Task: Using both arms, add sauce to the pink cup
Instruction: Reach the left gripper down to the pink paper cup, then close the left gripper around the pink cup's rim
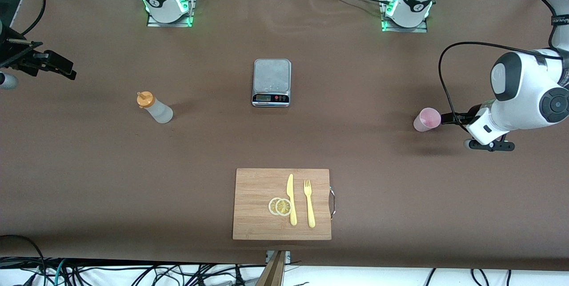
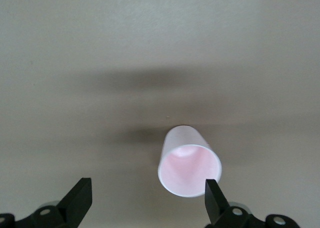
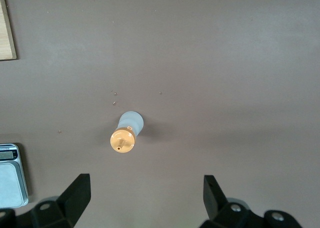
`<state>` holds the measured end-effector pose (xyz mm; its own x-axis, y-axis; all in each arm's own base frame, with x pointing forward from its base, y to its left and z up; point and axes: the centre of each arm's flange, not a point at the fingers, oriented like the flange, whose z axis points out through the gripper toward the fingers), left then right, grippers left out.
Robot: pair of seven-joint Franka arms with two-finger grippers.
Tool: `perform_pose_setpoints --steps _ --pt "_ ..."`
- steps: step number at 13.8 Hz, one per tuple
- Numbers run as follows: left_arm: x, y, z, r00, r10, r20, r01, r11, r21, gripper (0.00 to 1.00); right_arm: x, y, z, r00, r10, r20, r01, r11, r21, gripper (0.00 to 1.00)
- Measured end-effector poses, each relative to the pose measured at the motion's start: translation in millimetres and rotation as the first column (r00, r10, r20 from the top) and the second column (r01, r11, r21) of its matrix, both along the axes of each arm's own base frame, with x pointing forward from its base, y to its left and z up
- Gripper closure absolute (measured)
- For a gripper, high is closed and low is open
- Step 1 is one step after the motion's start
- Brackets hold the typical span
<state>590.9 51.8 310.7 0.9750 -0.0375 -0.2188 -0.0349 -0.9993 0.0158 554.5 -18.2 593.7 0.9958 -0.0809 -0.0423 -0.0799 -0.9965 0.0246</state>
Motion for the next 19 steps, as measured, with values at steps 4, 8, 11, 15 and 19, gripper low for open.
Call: perform_pose_setpoints --steps 4,8,11,15,19 --pt "-20.5 6.2 -37.3 1.0 -0.001 0.022 0.001 1.0 0.004 0.0 0.0 0.0 0.0 1.0 0.0 0.0 0.0 1.0 0.0 0.0" --pt "-35.8 4.0 -60.7 0.999 0.017 0.046 -0.017 1.0 -0.009 0.01 0.0 0.0 0.0 1.0 0.0 0.0 0.0 1.0 0.0 0.0" --pt "-43.7 -0.4 -71.6 0.998 0.017 0.056 -0.017 1.0 -0.011 0.01 0.0 0.0 0.0 1.0 0.0 0.0 0.0 1.0 0.0 0.0" --pt "-46.7 -4.5 -73.3 0.998 0.011 0.056 -0.01 1.0 -0.012 0.11 0.0 0.0 0.0 1.0 0.0 0.0 0.0 1.0 0.0 0.0" --pt "-48.8 -5.0 -74.9 0.999 0.01 0.052 -0.01 1.0 -0.013 0.41 0.0 0.0 0.0 1.0 0.0 0.0 0.0 1.0 0.0 0.0"
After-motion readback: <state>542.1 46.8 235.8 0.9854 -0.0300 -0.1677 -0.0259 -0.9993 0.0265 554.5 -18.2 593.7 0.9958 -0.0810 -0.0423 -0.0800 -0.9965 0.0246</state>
